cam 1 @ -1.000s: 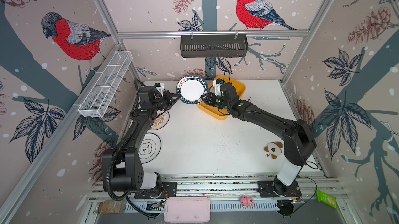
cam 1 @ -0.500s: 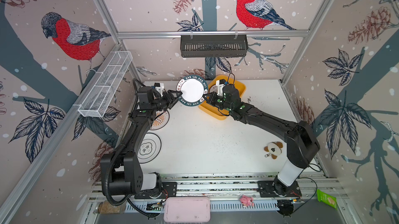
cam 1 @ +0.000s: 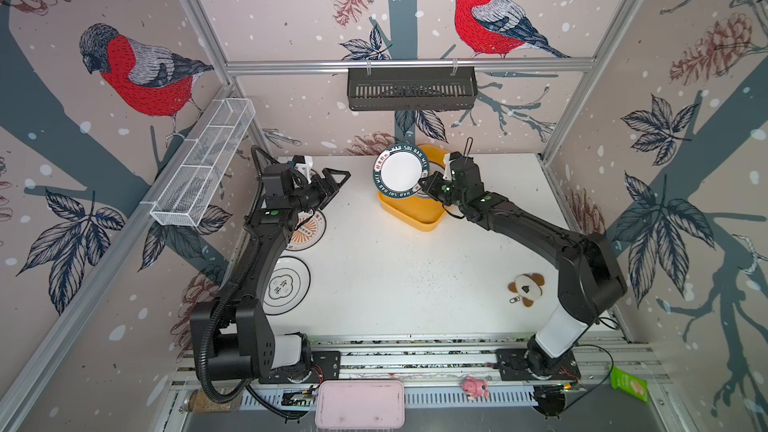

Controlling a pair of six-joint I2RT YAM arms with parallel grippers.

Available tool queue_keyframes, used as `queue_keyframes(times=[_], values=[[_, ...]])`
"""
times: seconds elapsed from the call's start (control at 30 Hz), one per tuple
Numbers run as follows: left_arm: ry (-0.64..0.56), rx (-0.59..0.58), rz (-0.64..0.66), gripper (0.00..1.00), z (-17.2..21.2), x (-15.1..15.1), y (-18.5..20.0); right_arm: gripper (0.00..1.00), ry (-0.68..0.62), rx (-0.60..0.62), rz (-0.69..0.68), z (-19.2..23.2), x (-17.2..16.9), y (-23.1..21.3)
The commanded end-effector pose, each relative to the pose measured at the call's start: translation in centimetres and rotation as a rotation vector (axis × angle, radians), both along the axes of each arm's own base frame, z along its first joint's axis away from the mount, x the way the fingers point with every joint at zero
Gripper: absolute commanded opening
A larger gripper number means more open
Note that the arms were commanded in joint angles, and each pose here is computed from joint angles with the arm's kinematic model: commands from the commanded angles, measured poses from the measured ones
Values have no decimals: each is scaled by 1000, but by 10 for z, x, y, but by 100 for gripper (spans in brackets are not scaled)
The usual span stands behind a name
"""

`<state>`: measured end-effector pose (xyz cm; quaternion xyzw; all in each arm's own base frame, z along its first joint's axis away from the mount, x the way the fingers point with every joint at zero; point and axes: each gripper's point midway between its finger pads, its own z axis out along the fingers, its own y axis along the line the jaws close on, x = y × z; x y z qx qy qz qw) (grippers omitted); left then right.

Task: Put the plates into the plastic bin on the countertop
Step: 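Lower the green-rimmed plate into the bin with the right gripper while the left arm withdraws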

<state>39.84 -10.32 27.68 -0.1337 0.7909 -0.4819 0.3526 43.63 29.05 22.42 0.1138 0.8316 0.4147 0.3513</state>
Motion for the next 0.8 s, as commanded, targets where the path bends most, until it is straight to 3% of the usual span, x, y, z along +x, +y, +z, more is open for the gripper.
queue_keyframes(times=[0.0, 0.37, 0.77], values=[[-12, 29, 35, 90, 0, 5, 6, 2, -4, 8, -33, 2, 9, -18], [7, 41, 115, 93, -8, 18, 17, 2, 115, 8, -124, -48, 54, -73], [38, 37, 172, 93, -19, 42, 25, 2, 191, 19, -107, -88, 91, -73]])
